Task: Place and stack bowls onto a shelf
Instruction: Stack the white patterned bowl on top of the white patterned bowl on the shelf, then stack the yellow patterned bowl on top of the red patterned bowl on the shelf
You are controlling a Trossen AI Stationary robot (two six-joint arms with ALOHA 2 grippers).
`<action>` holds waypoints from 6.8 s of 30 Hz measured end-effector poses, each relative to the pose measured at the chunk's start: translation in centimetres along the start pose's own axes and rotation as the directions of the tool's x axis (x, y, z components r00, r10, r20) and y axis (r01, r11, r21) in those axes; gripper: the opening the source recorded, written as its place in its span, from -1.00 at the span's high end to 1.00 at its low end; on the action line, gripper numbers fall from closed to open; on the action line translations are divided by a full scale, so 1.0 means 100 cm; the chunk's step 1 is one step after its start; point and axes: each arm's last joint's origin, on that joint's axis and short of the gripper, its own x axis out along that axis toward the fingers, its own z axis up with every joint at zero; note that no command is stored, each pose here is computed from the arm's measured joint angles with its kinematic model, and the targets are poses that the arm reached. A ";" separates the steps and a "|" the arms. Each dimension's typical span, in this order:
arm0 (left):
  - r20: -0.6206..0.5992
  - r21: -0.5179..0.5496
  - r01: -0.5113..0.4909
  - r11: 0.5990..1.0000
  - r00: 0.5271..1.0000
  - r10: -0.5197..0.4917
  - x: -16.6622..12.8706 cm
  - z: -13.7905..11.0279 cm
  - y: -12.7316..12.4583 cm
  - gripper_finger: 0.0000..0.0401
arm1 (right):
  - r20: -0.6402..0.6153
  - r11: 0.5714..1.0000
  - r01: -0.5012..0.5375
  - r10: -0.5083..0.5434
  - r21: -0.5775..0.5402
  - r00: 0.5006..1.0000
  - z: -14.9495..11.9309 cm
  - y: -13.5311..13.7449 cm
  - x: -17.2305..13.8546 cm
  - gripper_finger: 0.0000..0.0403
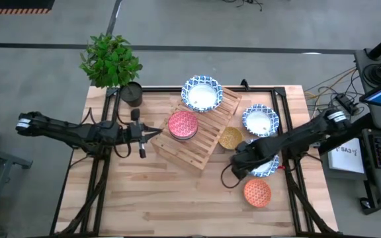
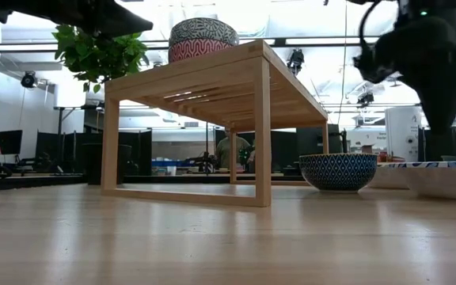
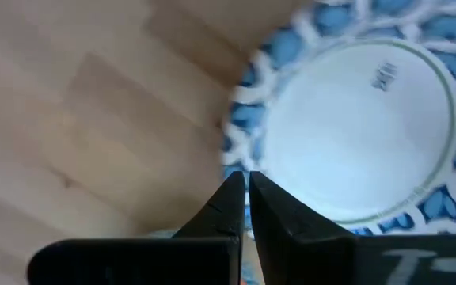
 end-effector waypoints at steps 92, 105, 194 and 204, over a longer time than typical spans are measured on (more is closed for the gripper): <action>0.011 0.017 -0.003 1.000 1.000 0.003 0.004 0.000 -0.001 1.00 | 0.689 0.413 0.685 -0.168 -0.600 0.705 0.136 0.017 -0.183 0.94; 0.004 0.025 -0.001 1.000 1.000 0.001 0.004 0.000 -0.002 1.00 | 0.635 0.392 0.635 -0.149 -0.666 0.758 0.172 0.018 -0.162 0.94; 0.002 0.026 -0.001 1.000 1.000 0.001 0.005 -0.001 -0.002 1.00 | 0.592 0.844 0.330 -0.018 -0.423 0.806 0.026 0.006 0.057 0.12; 0.002 0.026 -0.001 1.000 1.000 0.001 0.005 -0.001 -0.002 1.00 | 0.598 0.845 0.345 -0.037 -0.409 0.801 0.030 0.007 0.063 0.23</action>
